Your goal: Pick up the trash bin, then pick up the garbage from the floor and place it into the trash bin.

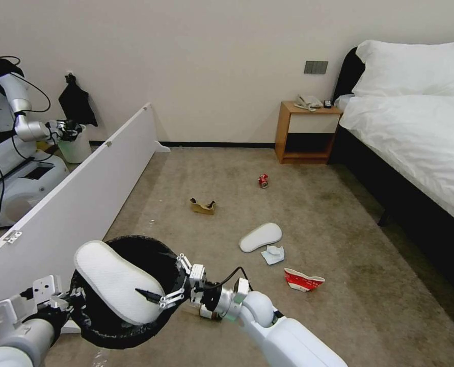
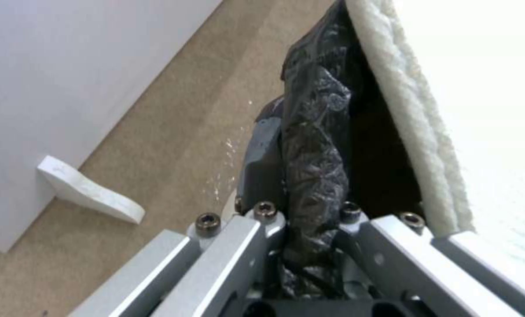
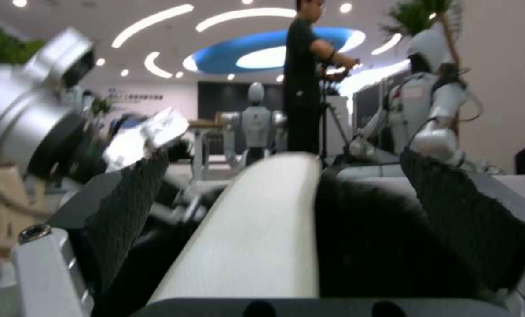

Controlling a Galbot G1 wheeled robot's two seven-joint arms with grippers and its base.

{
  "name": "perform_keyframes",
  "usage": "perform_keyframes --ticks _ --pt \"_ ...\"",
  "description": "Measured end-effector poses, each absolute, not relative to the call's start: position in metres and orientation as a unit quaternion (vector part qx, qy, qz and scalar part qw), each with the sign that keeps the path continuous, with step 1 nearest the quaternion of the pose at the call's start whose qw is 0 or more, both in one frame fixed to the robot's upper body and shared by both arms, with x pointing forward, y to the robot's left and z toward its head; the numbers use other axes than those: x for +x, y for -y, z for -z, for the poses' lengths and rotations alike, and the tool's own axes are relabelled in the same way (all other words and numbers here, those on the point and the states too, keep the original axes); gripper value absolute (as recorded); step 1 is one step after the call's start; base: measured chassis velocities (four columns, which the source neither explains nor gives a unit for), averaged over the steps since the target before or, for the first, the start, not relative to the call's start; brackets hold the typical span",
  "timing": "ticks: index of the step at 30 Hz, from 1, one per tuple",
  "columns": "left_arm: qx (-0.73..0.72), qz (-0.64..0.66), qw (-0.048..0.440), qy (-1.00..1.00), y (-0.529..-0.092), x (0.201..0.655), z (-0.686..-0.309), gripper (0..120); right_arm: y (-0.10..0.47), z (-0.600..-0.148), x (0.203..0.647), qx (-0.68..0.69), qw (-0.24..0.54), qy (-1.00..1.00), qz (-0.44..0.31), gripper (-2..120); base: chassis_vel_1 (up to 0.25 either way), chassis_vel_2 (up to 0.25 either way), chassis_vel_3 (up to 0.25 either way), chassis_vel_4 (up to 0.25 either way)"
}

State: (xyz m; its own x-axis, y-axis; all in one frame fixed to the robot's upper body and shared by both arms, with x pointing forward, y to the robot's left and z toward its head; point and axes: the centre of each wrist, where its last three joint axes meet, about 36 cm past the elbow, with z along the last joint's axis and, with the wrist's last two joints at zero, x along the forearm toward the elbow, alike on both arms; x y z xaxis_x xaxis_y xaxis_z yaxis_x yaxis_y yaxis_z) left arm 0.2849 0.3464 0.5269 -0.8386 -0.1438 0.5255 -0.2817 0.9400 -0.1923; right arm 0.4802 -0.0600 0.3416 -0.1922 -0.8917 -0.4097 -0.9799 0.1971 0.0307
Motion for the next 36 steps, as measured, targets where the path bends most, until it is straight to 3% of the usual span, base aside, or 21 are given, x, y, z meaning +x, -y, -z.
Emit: perform_keyframes --ticks 10,14,22,36 --pt "0.118 -0.129 0.262 0.949 -0.353 0.286 -0.526 2 0.148 -0.363 0.484 -0.466 0.166 -0.85 -0.18 100 0.0 0.0 0.0 0.0" --pt "0.116 -0.125 0.266 0.949 -0.352 0.288 -0.522 2 0.214 -0.371 0.469 -0.345 0.153 -0.915 -0.144 100 0.0 0.0 0.0 0.0" --pt "0.116 -0.122 0.259 0.951 -0.35 0.291 -0.524 2 0.268 -0.372 0.442 -0.245 0.138 -0.953 -0.112 100 0.0 0.0 0.0 0.0" --pt "0.154 -0.12 0.251 0.948 -0.378 0.293 -0.522 2 0.339 -0.323 0.314 -0.14 0.053 -0.988 -0.037 100 0.0 0.0 0.0 0.0"
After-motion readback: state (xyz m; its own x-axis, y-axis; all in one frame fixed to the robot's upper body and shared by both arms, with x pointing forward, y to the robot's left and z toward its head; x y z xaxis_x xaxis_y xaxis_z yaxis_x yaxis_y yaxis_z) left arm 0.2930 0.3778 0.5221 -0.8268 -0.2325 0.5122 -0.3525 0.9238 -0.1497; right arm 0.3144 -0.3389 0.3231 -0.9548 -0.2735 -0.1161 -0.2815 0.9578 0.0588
